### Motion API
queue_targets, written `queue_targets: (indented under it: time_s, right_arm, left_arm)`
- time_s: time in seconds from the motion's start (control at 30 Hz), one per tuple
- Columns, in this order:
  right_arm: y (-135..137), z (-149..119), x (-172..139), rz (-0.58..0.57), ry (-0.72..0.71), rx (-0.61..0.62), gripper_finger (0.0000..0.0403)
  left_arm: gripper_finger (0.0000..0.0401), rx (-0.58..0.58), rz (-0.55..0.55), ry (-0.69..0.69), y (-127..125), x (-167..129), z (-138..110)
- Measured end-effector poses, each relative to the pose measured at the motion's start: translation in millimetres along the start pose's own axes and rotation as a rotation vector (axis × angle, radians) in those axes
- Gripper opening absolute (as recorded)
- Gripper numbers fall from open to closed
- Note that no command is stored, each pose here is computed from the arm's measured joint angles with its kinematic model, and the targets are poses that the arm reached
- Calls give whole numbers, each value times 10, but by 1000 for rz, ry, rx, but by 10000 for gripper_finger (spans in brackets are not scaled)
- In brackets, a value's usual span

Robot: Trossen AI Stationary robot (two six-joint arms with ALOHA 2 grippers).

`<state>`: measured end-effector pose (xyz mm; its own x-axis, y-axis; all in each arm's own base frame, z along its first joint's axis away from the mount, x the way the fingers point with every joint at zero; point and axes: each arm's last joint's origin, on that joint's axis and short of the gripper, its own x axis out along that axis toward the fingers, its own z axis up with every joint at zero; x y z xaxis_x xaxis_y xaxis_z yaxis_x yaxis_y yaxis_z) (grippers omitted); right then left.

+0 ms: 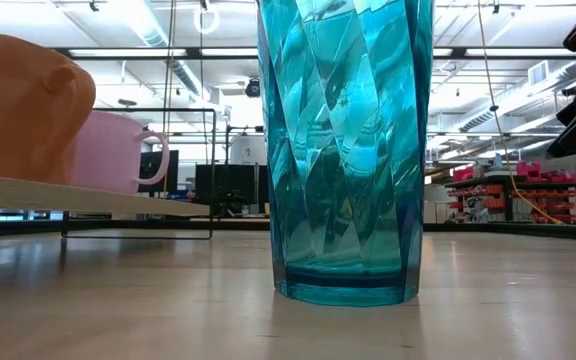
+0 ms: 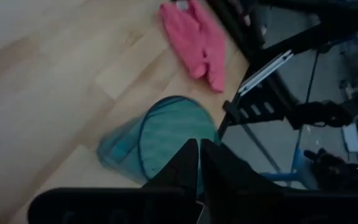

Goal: Stack small to large cups/mugs on shelf
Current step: Put the blue cup on the shelf

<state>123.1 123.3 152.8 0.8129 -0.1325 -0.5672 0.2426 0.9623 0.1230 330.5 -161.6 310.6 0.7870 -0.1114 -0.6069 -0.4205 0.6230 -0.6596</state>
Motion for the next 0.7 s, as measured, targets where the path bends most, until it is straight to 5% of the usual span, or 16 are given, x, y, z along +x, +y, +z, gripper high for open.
queue_targets:
  time_s: [0.2, 0.5, 0.7]
  right_arm:
    - [23, 7, 0, 30, 10, 14, 84]
    - [264, 240, -24, 272, -138, -61, 84]
    - [331, 290, 230, 348, -127, -111, 84]
  left_arm:
    - [19, -4, 22, 50, 61, 147, 3]
    - [18, 9, 39, 77, 96, 190, 5]
    - [17, 21, 57, 85, 114, 188, -2]
